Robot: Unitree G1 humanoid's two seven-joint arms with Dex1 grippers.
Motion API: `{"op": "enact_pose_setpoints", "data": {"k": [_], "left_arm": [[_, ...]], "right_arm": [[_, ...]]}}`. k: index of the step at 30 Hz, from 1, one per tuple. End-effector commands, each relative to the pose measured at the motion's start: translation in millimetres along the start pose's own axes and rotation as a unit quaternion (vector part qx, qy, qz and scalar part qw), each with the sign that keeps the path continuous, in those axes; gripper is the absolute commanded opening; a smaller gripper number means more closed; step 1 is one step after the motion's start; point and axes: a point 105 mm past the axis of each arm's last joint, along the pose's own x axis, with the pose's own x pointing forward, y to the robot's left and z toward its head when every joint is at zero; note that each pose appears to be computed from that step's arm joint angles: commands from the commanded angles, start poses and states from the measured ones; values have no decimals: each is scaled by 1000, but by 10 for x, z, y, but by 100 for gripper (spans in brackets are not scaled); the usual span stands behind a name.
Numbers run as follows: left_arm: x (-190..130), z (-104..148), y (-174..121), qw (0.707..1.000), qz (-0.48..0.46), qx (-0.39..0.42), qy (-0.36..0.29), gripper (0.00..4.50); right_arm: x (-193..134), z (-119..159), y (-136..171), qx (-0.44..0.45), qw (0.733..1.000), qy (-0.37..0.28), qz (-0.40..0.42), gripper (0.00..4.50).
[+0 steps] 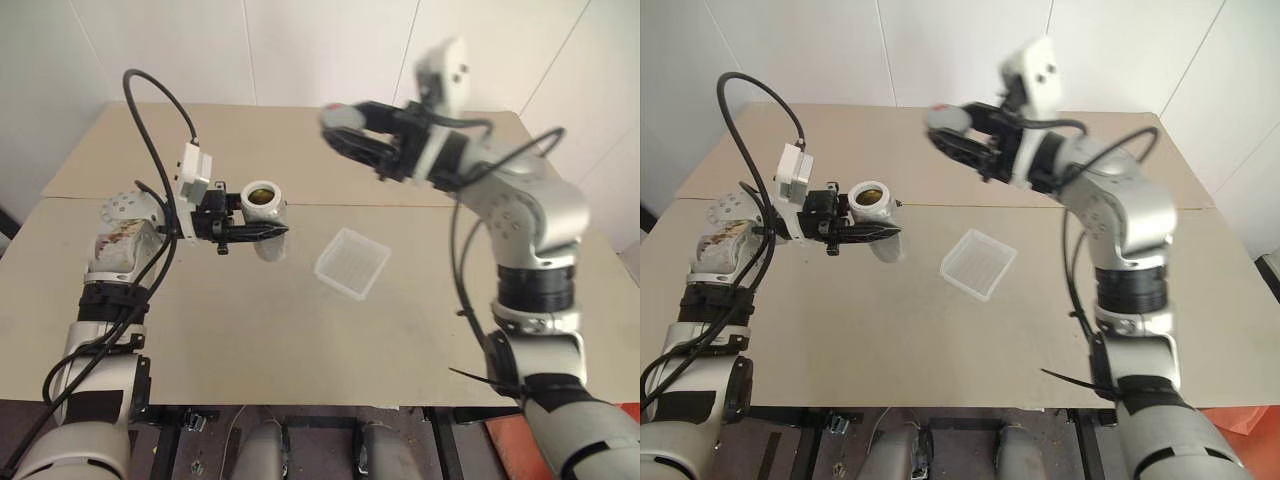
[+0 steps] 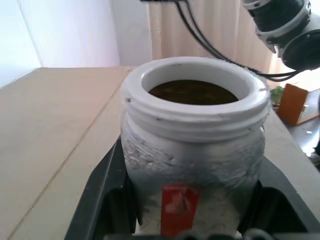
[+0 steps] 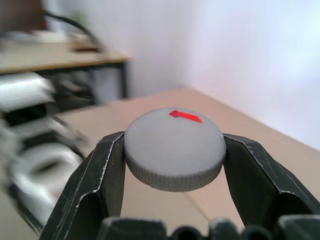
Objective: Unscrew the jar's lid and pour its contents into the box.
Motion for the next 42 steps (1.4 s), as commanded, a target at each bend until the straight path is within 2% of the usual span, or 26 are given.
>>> {"op": "enact_pose_setpoints", "data": {"k": [1,3,6,9,10,13,15,17,21,24,26,28,31,36,39,42], "left_arm": [[-39,88,95,998,42,37,-4,199],[-18,73,175,996,80,49,0,199],[23,72,272,990,128,65,0,199],[85,56,350,983,163,79,9,199],[113,38,371,981,173,91,19,199],[207,6,441,967,208,140,42,199],[290,-32,487,945,232,218,78,199],[367,-58,494,919,235,298,106,199],[649,60,463,825,224,505,117,199],[902,169,381,716,180,666,107,199],[1055,221,322,654,155,736,80,199],[1207,145,242,583,92,805,68,199],[1303,-19,169,509,21,859,51,199],[1387,-300,221,418,-39,904,76,199],[1424,-398,290,396,-48,911,107,199],[1509,-337,314,388,-26,915,103,199]], "right_arm": [[-343,-191,-283,-43,994,31,-95,278],[-639,-616,-421,-57,981,109,-152,278],[-970,-1211,-441,-46,958,205,-194,278],[-1123,-1575,-375,-22,946,249,-206,278],[-1143,-1650,-353,-17,944,257,-205,278],[-1168,-1709,-288,-10,945,271,-185,373],[-1163,-1595,-254,-7,950,266,-162,440],[-1153,-1458,-220,-3,956,259,-137,446],[-1068,-980,-21,22,976,212,-44,446],[-979,-765,173,32,979,198,26,446],[-938,-703,251,34,976,207,56,446],[-909,-657,291,27,974,212,77,446],[-868,-629,287,18,973,216,83,446],[-814,-498,299,17,978,187,86,446],[-812,-448,323,19,981,174,85,446],[-827,-428,363,17,982,167,83,446]]}}
